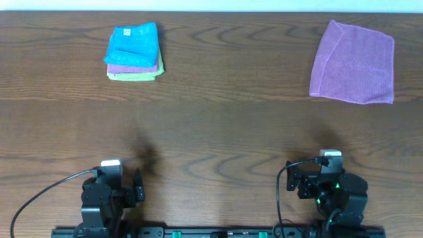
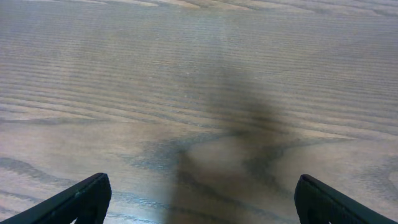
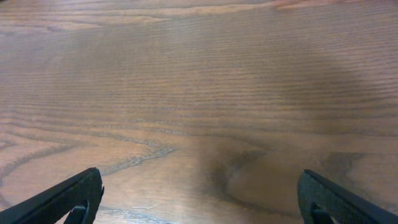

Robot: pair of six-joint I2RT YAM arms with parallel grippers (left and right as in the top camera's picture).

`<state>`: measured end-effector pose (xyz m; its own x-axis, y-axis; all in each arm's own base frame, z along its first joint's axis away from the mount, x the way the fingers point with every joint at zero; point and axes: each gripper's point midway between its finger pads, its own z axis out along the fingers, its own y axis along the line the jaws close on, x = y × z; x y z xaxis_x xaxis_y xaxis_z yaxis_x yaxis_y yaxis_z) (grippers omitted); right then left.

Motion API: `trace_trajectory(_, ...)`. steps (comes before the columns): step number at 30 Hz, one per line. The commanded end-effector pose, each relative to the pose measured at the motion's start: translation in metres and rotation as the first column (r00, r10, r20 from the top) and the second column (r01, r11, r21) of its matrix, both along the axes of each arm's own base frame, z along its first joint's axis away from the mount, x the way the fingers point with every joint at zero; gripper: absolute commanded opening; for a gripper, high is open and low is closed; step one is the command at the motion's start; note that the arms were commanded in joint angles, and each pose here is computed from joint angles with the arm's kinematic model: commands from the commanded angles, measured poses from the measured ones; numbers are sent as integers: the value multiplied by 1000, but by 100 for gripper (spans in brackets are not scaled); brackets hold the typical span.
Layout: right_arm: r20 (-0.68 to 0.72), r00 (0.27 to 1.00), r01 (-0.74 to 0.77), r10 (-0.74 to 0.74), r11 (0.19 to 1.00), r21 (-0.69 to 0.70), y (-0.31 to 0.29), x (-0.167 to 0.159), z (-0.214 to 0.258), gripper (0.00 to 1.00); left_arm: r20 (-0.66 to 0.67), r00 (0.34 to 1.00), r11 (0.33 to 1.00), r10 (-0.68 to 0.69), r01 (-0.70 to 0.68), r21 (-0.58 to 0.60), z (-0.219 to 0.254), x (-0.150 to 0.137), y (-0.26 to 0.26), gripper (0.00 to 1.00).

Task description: Fold the cloth

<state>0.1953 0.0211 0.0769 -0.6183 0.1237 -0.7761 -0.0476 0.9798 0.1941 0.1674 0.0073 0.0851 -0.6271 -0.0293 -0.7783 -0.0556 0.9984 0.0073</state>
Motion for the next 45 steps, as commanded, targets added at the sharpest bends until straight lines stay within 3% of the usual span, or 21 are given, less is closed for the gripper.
trace_trajectory(1, 5, 1000, 14, -14, 1000, 6, -2, 0, 1, 99, -71, 997, 1000, 6, -5, 14, -24, -7, 2, 95)
trace_trajectory(40, 8, 1000, -26, 26, 1000, 11, 6, 0, 1, 99, -71, 997, 1000, 6, -5, 14, -24, -7, 2, 95)
trace_trajectory(45, -38, 998, 58, -51, 977, 205, 16, -2, 3, 99, -71, 997, 1000, 6, -5, 14, -24, -7, 2, 95)
